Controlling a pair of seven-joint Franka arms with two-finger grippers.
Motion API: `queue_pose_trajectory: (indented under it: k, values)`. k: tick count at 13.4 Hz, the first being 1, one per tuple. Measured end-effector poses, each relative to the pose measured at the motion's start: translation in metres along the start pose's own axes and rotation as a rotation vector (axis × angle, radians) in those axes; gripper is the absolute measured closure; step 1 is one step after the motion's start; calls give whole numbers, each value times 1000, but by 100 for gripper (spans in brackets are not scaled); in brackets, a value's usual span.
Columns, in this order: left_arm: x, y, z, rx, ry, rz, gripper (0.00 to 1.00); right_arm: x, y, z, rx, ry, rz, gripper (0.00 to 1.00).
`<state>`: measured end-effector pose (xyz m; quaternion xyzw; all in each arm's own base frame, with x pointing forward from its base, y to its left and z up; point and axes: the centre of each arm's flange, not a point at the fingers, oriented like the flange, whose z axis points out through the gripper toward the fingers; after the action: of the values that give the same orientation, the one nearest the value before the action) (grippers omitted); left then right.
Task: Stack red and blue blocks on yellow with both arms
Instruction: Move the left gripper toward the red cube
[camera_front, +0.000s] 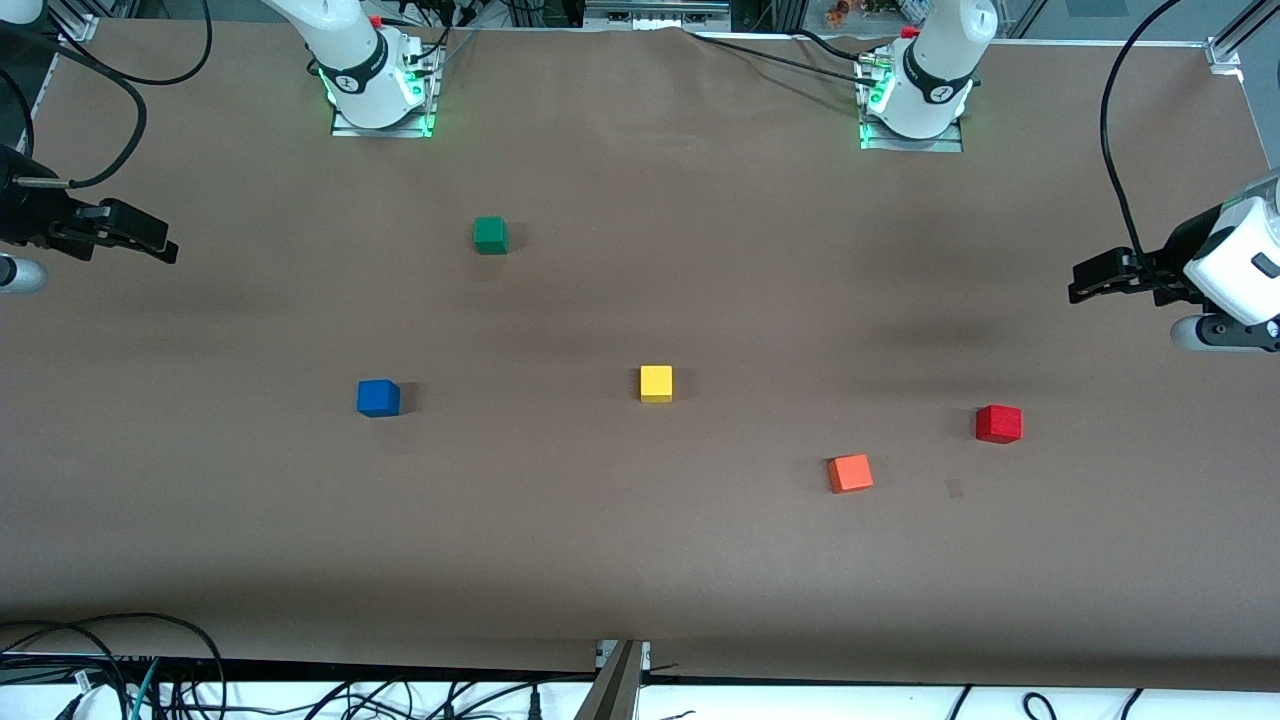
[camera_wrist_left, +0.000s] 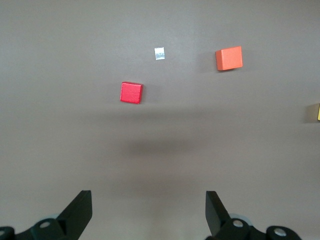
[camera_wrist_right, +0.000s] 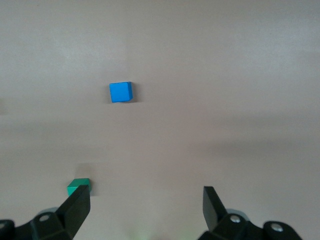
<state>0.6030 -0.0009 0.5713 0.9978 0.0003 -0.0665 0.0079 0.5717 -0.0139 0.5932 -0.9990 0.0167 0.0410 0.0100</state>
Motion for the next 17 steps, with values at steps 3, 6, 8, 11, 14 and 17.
queue_pose_trajectory:
  k: [3,6,8,11,14,17]
  values:
    - [1,-3,2,0,-3,-5,0,2,1,3,-1,-6,2,0]
    - [6,-11,9,0,-14,-18,0,3,1,5,-2,-9,2,0]
    - [10,-14,17,0,-26,-18,0,3,1,5,-2,-9,2,0]
    - [30,-15,44,9,-37,-5,0,3,1,5,-2,-9,2,0]
    - [61,-19,92,31,-38,4,0,3,1,5,-2,-8,2,0]
    - [92,-24,155,36,-45,9,0,3,1,5,-2,-8,2,0]
